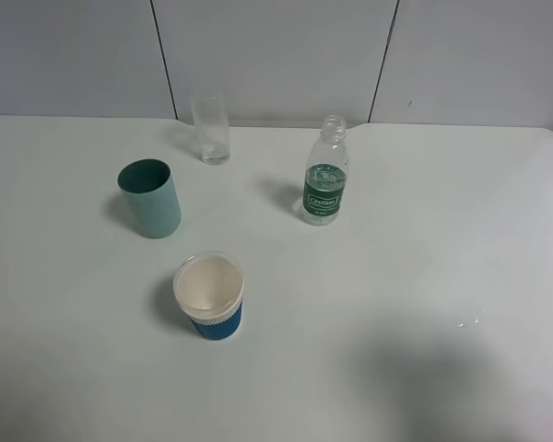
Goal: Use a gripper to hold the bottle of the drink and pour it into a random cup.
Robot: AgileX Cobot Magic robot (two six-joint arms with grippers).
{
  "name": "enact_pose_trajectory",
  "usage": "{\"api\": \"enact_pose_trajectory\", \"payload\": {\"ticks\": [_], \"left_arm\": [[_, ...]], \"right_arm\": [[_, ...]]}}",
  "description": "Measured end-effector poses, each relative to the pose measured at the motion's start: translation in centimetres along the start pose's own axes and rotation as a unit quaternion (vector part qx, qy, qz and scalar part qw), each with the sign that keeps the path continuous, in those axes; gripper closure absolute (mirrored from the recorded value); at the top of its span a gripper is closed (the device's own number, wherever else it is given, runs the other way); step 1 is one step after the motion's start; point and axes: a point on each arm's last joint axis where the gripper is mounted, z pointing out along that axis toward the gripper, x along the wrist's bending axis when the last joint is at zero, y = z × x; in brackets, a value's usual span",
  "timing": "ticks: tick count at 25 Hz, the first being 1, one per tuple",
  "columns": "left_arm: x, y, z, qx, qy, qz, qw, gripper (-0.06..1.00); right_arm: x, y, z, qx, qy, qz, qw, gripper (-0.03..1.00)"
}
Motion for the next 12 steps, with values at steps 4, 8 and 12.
{"api": "enact_pose_trajectory", "payload": {"ticks": [4, 8, 12], "left_arm": [[0.0, 0.0, 0.0, 0.0, 0.0, 0.0, 1.0, -0.05], [0.0, 0.0, 0.0, 0.0, 0.0, 0.0, 1.0, -0.05], [0.0, 0.0, 0.0, 0.0, 0.0, 0.0, 1.0, -0.05]], "right_arm": [[0.0, 0.0, 0.0, 0.0, 0.0, 0.002, 1.0, 0.19], [0.0, 0.0, 0.0, 0.0, 0.0, 0.002, 1.0, 0.19], [0.0, 0.0, 0.0, 0.0, 0.0, 0.003, 1.0, 0.19]]}}
